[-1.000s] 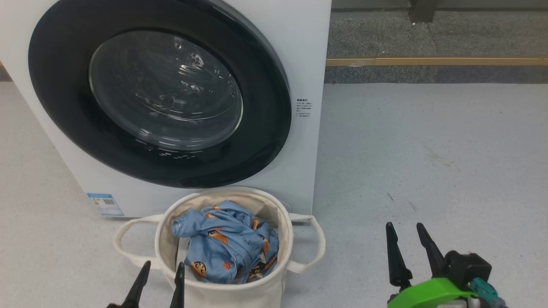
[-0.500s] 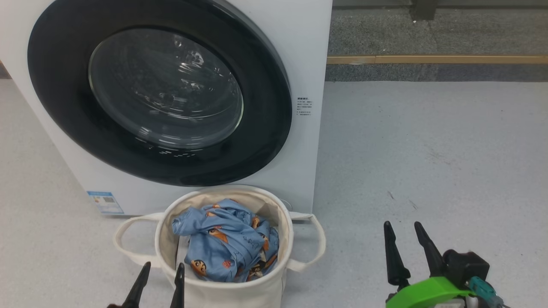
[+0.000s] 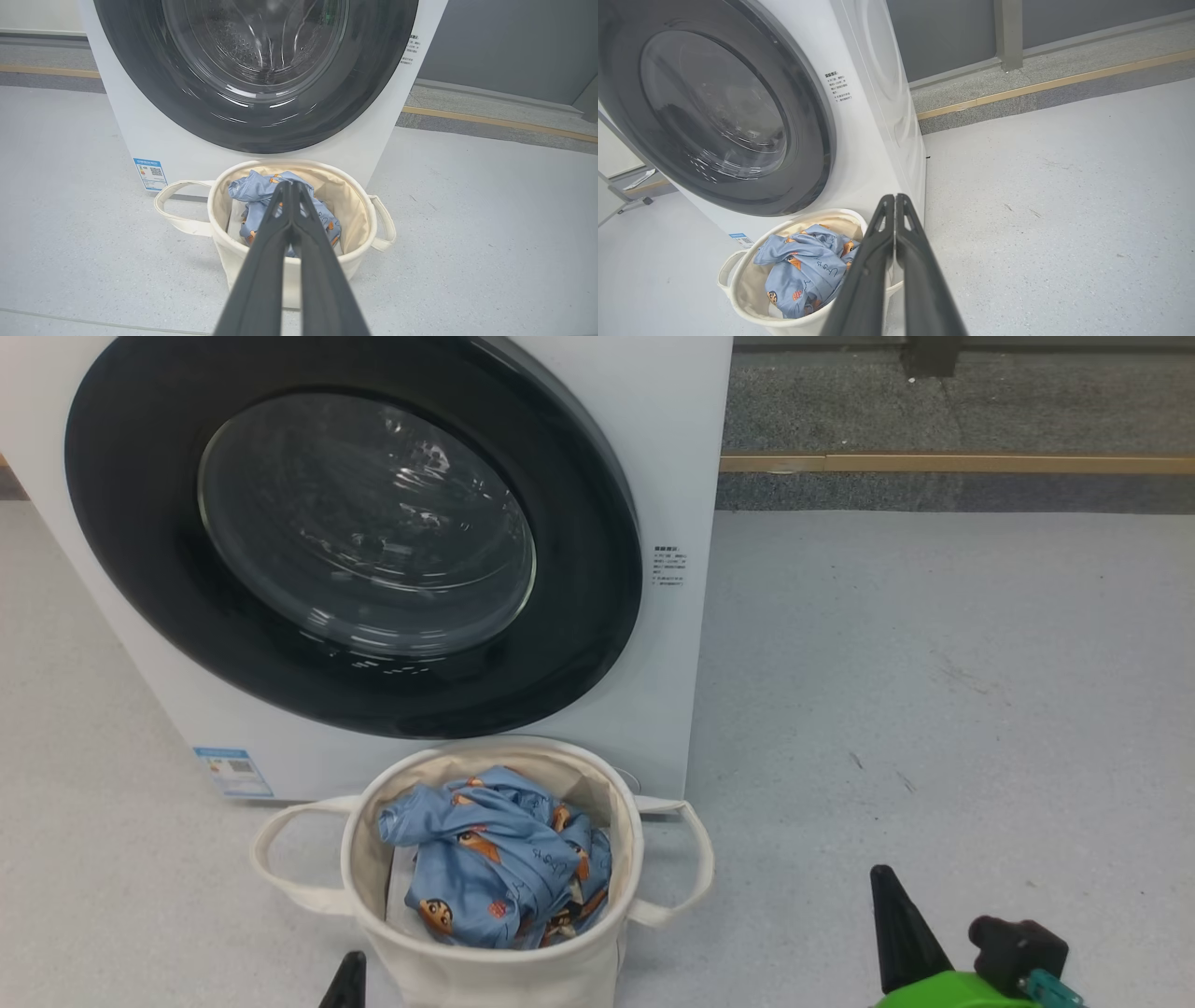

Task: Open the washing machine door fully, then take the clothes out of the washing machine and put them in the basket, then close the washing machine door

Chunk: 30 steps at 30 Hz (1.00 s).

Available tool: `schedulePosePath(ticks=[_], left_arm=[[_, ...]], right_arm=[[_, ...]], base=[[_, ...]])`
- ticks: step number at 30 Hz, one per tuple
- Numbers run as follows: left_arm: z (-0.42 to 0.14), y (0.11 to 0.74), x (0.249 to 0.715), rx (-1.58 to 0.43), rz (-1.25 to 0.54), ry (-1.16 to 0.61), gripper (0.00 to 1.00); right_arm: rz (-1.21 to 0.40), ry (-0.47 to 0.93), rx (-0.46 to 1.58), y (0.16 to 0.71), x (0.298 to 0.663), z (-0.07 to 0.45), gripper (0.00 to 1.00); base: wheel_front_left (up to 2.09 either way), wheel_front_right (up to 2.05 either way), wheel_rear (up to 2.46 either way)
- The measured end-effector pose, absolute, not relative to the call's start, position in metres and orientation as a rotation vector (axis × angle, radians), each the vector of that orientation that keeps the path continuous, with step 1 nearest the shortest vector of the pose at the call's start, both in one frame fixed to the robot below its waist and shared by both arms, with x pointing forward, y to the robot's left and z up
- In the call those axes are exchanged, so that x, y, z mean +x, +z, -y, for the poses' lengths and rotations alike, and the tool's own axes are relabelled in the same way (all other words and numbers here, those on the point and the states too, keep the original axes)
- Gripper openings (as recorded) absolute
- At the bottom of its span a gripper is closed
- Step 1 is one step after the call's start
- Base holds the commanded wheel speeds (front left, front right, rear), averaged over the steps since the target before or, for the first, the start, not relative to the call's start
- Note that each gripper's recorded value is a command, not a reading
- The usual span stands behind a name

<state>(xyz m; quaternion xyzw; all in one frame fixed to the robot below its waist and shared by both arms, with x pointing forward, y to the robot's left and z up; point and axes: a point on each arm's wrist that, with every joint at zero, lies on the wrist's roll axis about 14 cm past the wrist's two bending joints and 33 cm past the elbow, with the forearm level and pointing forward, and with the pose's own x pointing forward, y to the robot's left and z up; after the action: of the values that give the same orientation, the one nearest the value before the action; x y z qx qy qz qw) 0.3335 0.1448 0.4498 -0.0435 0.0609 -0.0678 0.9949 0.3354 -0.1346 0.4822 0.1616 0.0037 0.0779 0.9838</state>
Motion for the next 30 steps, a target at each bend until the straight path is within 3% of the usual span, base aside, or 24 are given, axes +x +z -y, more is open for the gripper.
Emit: schedulePosePath(ticks=[30], left_arm=[[-0.162, 0.446, 0.341, -0.46, -0.177, -0.023, 0.0]], right_arm=[[-0.07, 0.05, 0.643, 0.473, 0.344, 0.156, 0.0]], base=[[0.0, 0.0, 0.0]])
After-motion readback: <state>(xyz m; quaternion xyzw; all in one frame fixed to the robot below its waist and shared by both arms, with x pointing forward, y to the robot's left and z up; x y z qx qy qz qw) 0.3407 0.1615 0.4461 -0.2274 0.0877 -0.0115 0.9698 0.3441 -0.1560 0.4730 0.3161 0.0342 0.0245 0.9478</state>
